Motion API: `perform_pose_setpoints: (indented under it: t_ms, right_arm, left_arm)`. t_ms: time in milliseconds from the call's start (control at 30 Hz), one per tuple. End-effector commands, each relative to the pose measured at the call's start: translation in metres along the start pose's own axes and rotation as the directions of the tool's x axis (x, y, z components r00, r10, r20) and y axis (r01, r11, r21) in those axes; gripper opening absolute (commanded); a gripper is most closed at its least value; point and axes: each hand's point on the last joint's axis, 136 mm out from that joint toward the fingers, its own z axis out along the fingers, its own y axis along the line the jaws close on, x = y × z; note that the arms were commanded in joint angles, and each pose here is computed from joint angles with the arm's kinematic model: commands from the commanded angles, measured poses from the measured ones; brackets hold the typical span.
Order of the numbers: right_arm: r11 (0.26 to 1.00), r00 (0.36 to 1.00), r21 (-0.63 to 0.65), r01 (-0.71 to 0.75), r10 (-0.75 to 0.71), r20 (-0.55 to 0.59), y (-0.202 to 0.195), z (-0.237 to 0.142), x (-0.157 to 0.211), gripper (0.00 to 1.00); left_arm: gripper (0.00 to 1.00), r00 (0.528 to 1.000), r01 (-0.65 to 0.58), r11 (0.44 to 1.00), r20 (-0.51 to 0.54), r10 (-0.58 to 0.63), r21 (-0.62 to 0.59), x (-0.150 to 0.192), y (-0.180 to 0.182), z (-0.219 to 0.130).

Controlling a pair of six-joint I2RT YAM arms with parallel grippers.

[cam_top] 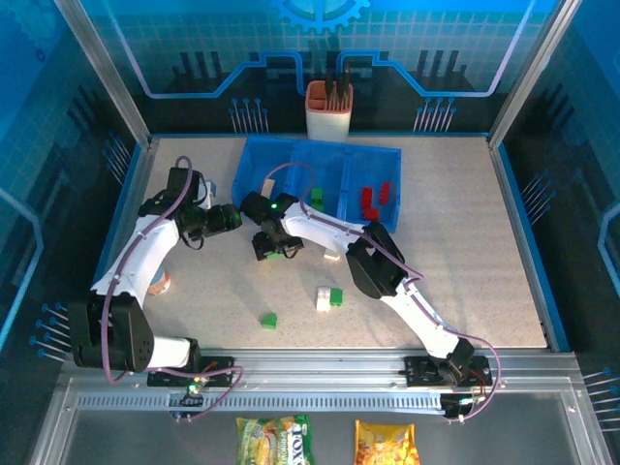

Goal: Sort the legos into containers by color
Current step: Pick up the lego from the center of the table.

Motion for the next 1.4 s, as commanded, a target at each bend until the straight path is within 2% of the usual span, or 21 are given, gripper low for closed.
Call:
perform_pose_setpoints:
  t_ms: [0, 300, 533, 867, 1367]
  right_arm:
    - [1.0, 1.0, -0.01, 0.004, -0.005, -0.028, 0.007, 0.012, 0.01, 0.75]
    - [1.0, 0.999, -0.013, 0.014, -0.013, 0.03, 0.005, -0.019, -0.002, 0.66]
    - [1.0, 0.996, -0.007, 0.014, -0.013, 0.085, -0.006, -0.053, -0.014, 0.65]
    - [1.0, 0.985, 0.012, -0.027, 0.025, 0.17, -0.041, -0.098, -0.03, 0.65]
    - [0.986, 0.971, 0.034, -0.161, 0.152, 0.184, -0.118, -0.09, -0.051, 0.65]
  left_arm:
    - [0.76, 1.0, -0.011, 1.0, 0.0, 0.011, 0.012, 0.003, 0.0, -0.003]
    - [0.76, 1.0, -0.012, 1.0, -0.002, 0.012, 0.005, 0.003, 0.002, -0.002]
    - [0.76, 1.0, -0.011, 1.0, -0.001, 0.011, 0.002, 0.003, 0.002, -0.002]
    - [0.76, 1.0, -0.01, 1.0, -0.008, 0.01, 0.005, 0.003, 0.002, 0.0]
    - [0.76, 1.0, -0.01, 1.0, -0.015, 0.01, -0.007, 0.005, 0.005, 0.002]
